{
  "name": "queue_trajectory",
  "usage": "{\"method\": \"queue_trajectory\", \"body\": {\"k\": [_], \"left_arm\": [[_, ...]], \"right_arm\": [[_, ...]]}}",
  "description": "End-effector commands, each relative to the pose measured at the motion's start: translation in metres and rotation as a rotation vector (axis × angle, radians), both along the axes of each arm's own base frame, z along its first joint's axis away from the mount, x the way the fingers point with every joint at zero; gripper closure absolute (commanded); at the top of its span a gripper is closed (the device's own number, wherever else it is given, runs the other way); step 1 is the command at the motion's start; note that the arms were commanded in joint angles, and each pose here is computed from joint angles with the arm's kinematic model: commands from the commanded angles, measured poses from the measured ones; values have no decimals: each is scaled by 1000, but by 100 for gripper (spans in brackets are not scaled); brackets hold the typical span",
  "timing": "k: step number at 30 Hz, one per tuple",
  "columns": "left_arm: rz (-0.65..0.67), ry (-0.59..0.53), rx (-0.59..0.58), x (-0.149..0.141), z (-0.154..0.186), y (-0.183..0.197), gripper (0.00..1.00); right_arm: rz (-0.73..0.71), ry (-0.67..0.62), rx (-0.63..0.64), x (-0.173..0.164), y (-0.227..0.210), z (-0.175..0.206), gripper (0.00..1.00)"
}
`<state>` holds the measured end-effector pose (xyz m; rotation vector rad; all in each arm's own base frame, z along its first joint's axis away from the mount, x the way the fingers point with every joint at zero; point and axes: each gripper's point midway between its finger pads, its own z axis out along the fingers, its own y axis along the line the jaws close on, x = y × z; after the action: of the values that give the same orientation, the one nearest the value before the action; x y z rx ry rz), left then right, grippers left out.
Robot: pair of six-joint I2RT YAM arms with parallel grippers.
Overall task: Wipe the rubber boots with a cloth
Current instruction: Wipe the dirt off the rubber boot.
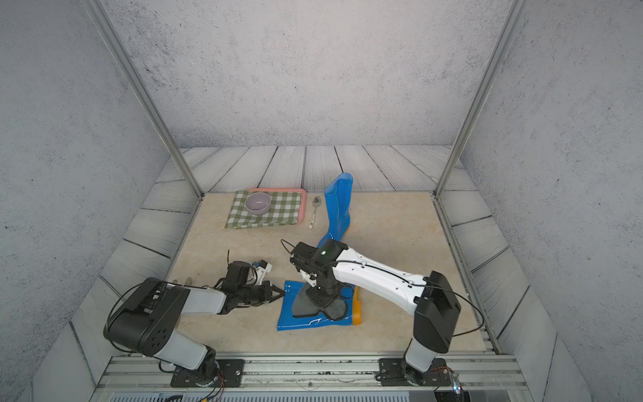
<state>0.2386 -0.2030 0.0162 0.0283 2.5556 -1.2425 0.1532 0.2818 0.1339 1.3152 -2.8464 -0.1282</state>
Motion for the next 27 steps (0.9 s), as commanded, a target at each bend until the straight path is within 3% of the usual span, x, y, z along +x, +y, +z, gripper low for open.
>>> {"method": "queue_trajectory", "body": {"k": [1,10,27], "left_arm": [[-7,-10,3,1,-3,1,100],[-7,-9,1,1,-3,1,100],[-9,-13,-1,1,-1,2,100]], "right_arm": [[109,32,1,-7,28,-11,100],[299,69,-72,-35,50,-29,100],[205,125,-217,-56,-19,-57,100]]}}
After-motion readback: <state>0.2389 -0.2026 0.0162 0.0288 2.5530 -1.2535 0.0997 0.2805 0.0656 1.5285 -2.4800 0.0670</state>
